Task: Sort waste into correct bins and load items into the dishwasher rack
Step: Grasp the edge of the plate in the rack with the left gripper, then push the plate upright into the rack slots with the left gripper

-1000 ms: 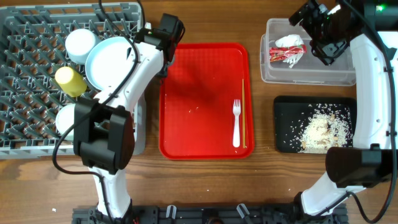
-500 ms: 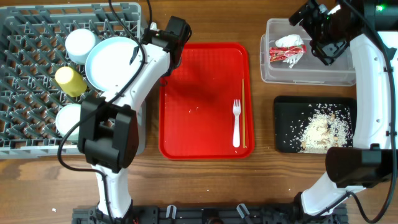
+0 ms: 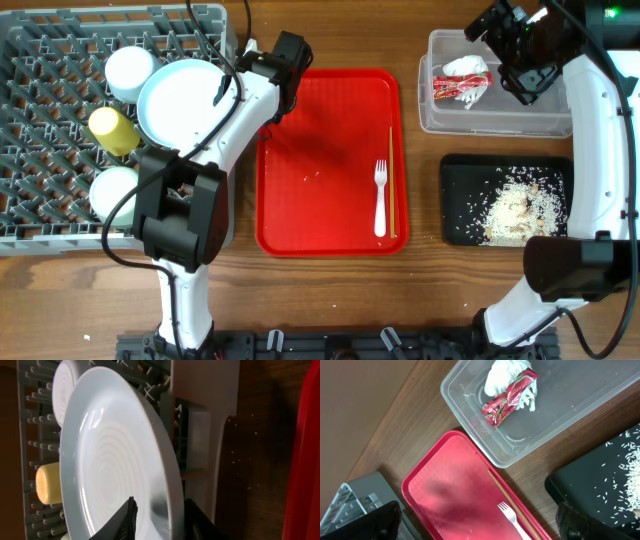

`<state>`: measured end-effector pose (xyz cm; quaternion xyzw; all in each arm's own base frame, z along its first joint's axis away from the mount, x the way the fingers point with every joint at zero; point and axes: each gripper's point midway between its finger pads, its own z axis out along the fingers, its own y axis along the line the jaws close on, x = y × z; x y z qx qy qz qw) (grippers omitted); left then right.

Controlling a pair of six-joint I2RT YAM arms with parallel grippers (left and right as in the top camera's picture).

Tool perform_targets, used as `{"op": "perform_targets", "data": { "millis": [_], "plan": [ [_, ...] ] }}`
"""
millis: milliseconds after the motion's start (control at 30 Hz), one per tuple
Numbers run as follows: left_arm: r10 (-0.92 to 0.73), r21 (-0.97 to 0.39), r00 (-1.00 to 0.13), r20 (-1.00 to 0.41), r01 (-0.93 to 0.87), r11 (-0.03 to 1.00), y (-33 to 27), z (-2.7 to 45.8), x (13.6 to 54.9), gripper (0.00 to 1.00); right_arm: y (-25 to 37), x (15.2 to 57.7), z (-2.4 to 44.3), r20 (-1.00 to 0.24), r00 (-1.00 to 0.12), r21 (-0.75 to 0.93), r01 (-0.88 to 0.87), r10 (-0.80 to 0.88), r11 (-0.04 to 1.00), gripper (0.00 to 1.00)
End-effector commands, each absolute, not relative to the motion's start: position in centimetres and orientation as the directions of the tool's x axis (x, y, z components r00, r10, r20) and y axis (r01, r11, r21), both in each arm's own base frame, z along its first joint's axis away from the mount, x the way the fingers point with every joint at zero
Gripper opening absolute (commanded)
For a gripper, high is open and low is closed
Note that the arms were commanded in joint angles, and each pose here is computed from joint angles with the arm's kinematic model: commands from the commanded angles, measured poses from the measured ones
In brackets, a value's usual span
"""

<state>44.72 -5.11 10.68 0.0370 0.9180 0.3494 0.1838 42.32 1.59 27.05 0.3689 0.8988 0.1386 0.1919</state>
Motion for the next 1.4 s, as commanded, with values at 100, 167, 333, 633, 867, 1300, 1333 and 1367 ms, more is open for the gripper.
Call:
{"op": "perform_targets", "data": {
  "millis": [100, 167, 333, 633, 867, 1300, 1333, 1367],
  "plan": [
    [0.215, 0.683, -0.911, -0.353, -0.093, 0.725, -5.8, 11.6, 45.3, 0.17, 1.3, 42.3, 27.3, -0.263, -0.653, 0.382, 0.605, 0.71, 0.698, 1.0],
    [0.23, 0.678, -0.902, -0.365, -0.088, 0.73, -6.7, 11.7, 45.4, 0.16, 1.3, 42.3, 27.3, -0.263, -0.653, 0.382, 0.605, 0.71, 0.698, 1.0],
    [0.265, 0.689, -0.878, -0.398, -0.096, 0.719, -8.3, 12.2, 45.7, 0.04, 1.3, 42.3, 27.3, -0.263, -0.653, 0.383, 0.605, 0.71, 0.698, 1.0],
    [0.262, 0.687, -0.878, -0.402, -0.1, 0.719, -8.5, 12.3, 45.5, 0.04, 1.3, 42.4, 27.3, -0.263, -0.653, 0.383, 0.605, 0.71, 0.698, 1.0],
    [0.262, 0.692, -0.882, -0.391, -0.094, 0.716, -8.3, 12.2, 45.4, 0.59, 1.3, 42.3, 27.3, -0.263, -0.653, 0.382, 0.605, 0.71, 0.698, 1.0],
    [0.282, 0.693, -0.912, -0.298, -0.003, 0.721, -7.3, 10.7, 45.1, 0.58, 1.3, 42.4, 27.3, -0.263, -0.653, 0.382, 0.605, 0.71, 0.698, 1.0],
    [0.283, 0.697, -0.912, -0.296, -0.004, 0.717, -7.3, 10.7, 45.1, 0.58, 1.3, 42.3, 27.3, -0.263, -0.653, 0.383, 0.605, 0.71, 0.698, 1.0],
    [0.29, 0.708, -0.912, -0.29, -0.001, 0.707, -7.2, 10.6, 45.2, 0.58, 1.3, 42.3, 27.3, -0.263, -0.653, 0.382, 0.605, 0.71, 0.698, 1.0]
  ]
}}
